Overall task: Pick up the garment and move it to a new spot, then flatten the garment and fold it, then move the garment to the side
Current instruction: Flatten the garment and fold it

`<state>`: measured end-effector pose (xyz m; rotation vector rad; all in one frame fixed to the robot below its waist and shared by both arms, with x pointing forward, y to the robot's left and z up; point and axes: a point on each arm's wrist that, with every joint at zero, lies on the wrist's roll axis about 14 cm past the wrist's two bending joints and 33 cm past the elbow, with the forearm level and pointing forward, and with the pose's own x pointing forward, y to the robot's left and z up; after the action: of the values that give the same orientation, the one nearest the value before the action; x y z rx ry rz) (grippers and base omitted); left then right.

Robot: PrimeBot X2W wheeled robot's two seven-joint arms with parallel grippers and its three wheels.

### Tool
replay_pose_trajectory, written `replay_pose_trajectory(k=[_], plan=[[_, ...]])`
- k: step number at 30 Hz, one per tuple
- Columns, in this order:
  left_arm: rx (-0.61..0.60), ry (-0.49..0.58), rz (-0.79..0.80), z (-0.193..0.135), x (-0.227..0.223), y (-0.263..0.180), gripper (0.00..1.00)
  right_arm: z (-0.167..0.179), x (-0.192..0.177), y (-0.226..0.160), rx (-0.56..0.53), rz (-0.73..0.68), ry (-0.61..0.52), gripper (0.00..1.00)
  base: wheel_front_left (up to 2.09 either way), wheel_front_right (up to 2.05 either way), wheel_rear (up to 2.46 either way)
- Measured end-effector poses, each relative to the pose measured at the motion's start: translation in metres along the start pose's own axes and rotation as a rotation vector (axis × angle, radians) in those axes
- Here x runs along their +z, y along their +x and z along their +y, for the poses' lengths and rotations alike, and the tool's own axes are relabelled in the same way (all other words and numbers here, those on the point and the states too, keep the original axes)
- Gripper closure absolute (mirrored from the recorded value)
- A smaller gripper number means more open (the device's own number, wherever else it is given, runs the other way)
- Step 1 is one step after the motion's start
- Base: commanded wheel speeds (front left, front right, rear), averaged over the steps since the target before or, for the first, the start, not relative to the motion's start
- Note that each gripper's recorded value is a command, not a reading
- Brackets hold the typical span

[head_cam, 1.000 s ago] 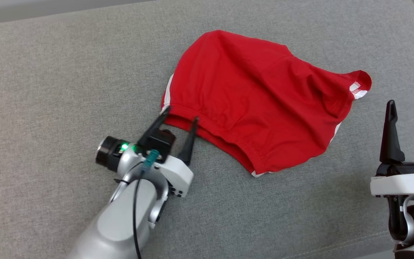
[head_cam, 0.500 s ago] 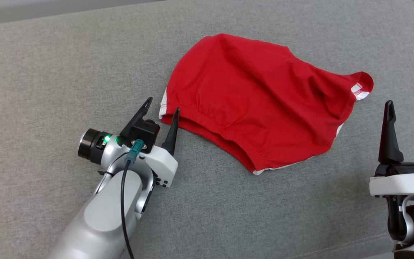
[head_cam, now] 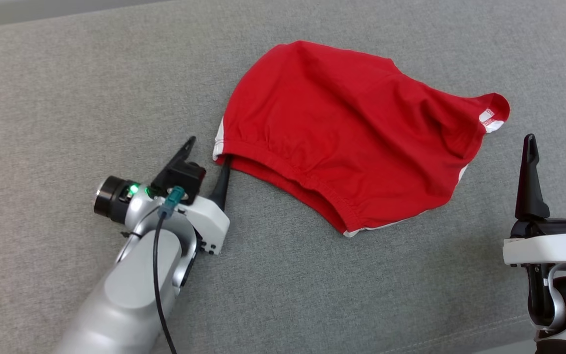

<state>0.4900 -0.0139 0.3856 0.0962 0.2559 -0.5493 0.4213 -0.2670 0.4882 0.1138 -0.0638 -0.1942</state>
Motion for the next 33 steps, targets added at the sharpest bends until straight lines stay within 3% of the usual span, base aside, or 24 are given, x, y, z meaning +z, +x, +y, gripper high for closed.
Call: replay_pose_trajectory(k=[2, 3, 4, 5, 18, 29, 30, 31, 33], plan=[[0.006, -0.01, -0.007, 0.003, 0.003, 0.006, 0.0, -0.003, -0.002, 0.0, -0.008, 0.007, 0.001, 0.0, 0.0, 0.0, 0.0], [0.007, -0.011, -0.01, 0.004, 0.004, 0.009, 0.65, -0.004, -0.004, -0.001, -0.013, 0.011, -0.001, 0.0, 0.0, 0.0, 0.0], [0.006, -0.013, -0.01, 0.006, 0.004, 0.012, 0.65, -0.006, -0.005, -0.001, -0.016, 0.014, -0.003, 0.0, 0.0, 0.0, 0.0], [0.011, -0.016, -0.007, 0.008, 0.004, 0.013, 1.0, -0.007, -0.006, -0.001, -0.019, 0.017, -0.004, 0.0, 0.0, 0.0, 0.0], [0.105, 0.104, -0.099, 0.075, 0.049, 0.045, 1.0, -0.007, -0.012, 0.005, -0.019, 0.028, -0.003, 0.0, 0.0, 0.0, 0.0], [0.128, 0.212, -0.035, 0.117, 0.055, 0.067, 1.0, -0.007, -0.018, 0.007, -0.019, 0.044, -0.004, 0.0, 0.0, 0.0, 0.0], [0.13, 0.213, -0.031, 0.118, 0.054, 0.067, 0.63, -0.007, -0.018, 0.007, -0.018, 0.045, -0.004, 0.0, 0.0, 0.0, 0.0], [0.132, 0.209, -0.028, 0.117, 0.053, 0.067, 0.0, -0.007, -0.018, 0.008, -0.018, 0.045, -0.003, 0.0, 0.0, 0.0, 0.0], [0.117, 0.198, -0.012, 0.111, 0.049, 0.066, 0.0, -0.006, -0.018, 0.008, -0.017, 0.044, -0.001, 0.0, 0.0, 0.0, 0.0]])
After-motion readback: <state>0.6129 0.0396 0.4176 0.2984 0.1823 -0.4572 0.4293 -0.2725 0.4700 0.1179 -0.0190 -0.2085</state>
